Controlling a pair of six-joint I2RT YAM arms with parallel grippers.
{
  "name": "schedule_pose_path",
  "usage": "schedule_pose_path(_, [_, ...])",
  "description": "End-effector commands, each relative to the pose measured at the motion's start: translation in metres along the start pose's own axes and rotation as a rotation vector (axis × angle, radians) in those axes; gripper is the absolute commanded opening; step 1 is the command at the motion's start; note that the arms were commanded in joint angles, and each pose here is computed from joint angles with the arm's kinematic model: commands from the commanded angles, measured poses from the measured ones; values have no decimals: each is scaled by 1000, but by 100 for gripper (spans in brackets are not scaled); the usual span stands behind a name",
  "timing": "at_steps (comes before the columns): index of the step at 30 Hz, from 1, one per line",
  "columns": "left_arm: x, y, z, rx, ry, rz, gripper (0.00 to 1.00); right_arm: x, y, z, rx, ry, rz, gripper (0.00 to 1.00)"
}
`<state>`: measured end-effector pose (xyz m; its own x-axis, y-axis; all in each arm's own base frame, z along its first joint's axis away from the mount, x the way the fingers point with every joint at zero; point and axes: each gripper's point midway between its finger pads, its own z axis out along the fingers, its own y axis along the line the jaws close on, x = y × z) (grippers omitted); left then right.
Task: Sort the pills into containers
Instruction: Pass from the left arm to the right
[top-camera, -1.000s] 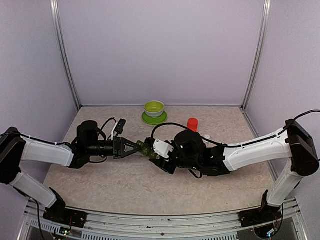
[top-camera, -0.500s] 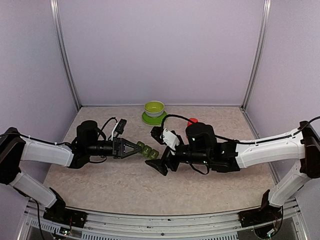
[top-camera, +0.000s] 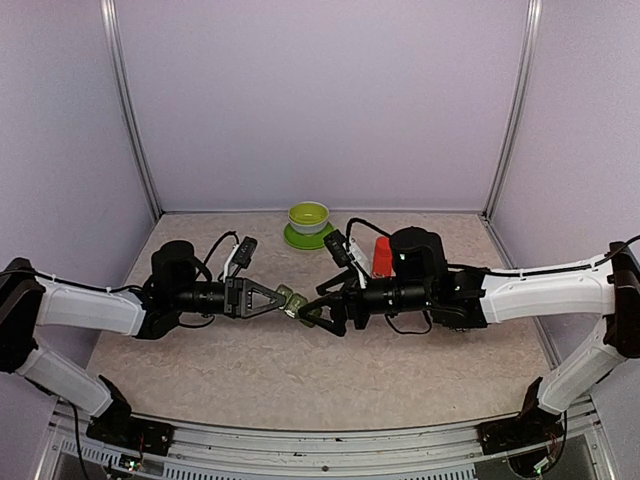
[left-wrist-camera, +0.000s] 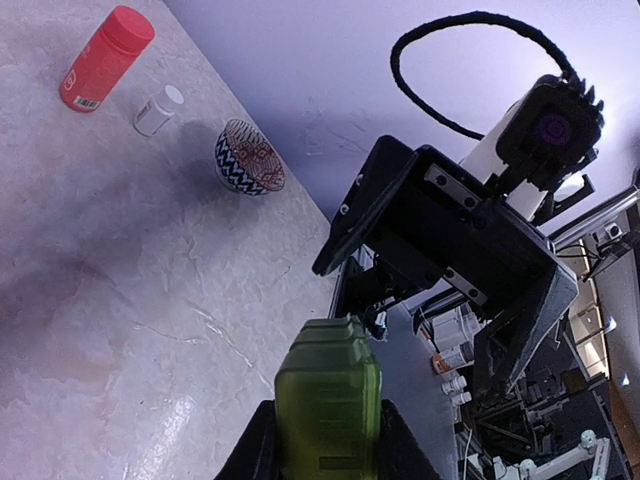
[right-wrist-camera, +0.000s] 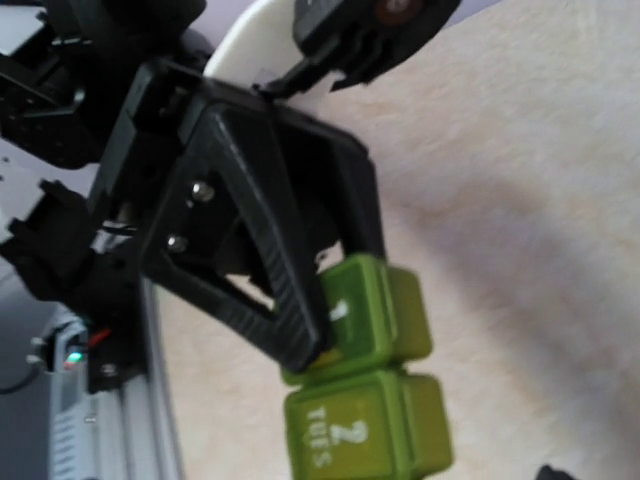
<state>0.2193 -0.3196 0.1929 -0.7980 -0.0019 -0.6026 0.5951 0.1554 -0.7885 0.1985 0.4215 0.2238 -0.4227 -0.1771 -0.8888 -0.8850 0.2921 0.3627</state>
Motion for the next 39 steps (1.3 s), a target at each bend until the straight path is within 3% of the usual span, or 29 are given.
schedule_pose_path(1, [-13,-29,-2,77,-38,85,20,6,3,-5,-37,30,156,91])
schedule_pose_path(7, [-18,-35,-4,79,-81,81,20,18,0,1,-78,29,244,87])
schedule_pose_path(16, [-16,-36,-3,85,-135,31,21,-4,12,-5,-183,-136,283,81])
schedule_pose_path(24, [-10,-38,5,108,-148,6,22,-7,15,8,-248,-152,316,76])
schedule_pose_path(36, [-7,-33,7,71,-156,22,22,-12,21,0,-291,-197,344,62])
schedule_pose_path(39, [-7,-33,7,70,-157,22,22,-12,22,0,-296,-194,353,54])
